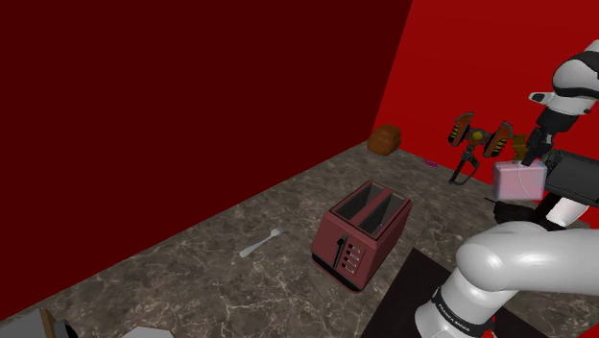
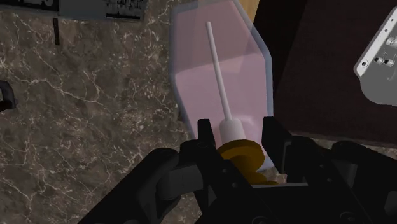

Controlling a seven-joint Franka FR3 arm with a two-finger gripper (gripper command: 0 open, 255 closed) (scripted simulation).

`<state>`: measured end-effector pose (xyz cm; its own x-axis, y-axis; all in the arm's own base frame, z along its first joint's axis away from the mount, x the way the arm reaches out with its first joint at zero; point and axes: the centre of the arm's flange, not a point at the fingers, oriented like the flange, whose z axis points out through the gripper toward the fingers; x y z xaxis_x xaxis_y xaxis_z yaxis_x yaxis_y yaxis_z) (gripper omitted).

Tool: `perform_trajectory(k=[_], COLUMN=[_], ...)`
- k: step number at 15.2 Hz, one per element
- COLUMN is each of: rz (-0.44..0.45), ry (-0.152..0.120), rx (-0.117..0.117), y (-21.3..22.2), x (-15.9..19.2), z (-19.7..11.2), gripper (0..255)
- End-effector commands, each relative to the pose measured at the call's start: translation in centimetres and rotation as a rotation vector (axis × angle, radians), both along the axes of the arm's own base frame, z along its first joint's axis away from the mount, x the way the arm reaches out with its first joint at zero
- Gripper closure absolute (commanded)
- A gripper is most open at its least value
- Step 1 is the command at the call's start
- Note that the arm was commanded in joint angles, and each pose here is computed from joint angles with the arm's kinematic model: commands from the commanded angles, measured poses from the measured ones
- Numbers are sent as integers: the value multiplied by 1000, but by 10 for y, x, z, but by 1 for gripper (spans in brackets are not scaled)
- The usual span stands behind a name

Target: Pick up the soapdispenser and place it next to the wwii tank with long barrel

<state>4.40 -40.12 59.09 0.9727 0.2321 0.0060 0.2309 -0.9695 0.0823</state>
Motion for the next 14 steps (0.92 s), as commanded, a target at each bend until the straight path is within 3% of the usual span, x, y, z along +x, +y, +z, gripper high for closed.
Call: perform_trajectory(k=[1, 14], rz=[1, 1], ry=[1, 1], rx=[-1, -1], y=[-17, -122], x=[-21, -153], z=[-1, -31], gripper=[255, 255])
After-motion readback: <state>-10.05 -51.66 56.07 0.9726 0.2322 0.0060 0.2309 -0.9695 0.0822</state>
